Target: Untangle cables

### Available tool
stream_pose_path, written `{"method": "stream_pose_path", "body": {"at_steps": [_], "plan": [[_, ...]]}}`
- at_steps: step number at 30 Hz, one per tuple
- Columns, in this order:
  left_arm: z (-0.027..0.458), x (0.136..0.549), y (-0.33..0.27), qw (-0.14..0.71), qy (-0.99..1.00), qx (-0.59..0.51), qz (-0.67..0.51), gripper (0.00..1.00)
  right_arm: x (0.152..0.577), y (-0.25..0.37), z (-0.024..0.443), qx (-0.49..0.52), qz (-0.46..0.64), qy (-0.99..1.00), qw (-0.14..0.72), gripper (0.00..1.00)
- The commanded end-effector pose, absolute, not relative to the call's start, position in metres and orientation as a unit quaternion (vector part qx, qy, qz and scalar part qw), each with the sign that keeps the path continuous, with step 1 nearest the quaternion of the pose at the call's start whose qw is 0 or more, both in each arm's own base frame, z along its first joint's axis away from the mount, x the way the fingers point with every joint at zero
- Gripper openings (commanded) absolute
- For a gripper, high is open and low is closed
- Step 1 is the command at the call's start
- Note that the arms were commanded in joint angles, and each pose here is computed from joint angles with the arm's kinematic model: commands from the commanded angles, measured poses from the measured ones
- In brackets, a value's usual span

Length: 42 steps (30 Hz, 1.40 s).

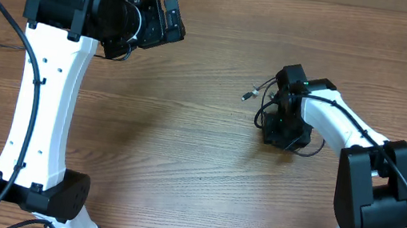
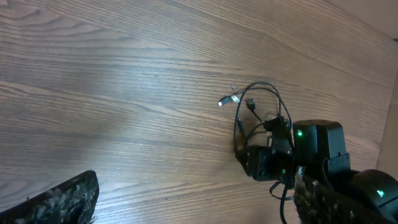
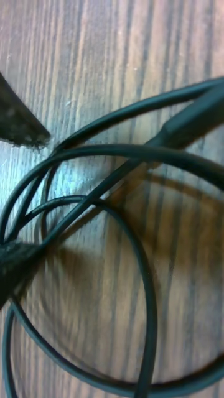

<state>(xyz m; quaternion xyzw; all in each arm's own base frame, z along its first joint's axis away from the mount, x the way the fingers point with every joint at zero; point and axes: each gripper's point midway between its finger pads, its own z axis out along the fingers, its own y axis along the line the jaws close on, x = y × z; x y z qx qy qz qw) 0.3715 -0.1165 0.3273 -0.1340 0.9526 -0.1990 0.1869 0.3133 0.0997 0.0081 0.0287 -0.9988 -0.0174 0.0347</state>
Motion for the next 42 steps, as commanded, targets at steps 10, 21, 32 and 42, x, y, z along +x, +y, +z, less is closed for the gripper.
{"method": "stream_pose_path", "body": {"at_steps": [10, 21, 32, 42], "plan": [[0.324, 0.374, -0.117, 0.188, 0.954, -0.127, -0.194, 1.00, 0.335, 0.156, 0.062, -0.017, -0.197, -0.979, 0.041, 0.04], [0.325, 0.370, -0.122, 0.176, 0.954, -0.126, -0.209, 1.00, 0.351, 0.219, 0.314, 0.114, -0.599, -0.791, -0.052, 0.04], [0.325, 0.369, -0.124, 0.172, 0.953, -0.125, -0.216, 1.00, 0.339, 0.223, 0.436, 0.131, -0.712, -0.690, -0.022, 0.04], [0.328, 0.366, -0.133, 0.163, 0.950, -0.117, -0.237, 1.00, 0.350, 0.225, 0.453, 0.082, -0.710, -0.699, 0.031, 0.04]]}}
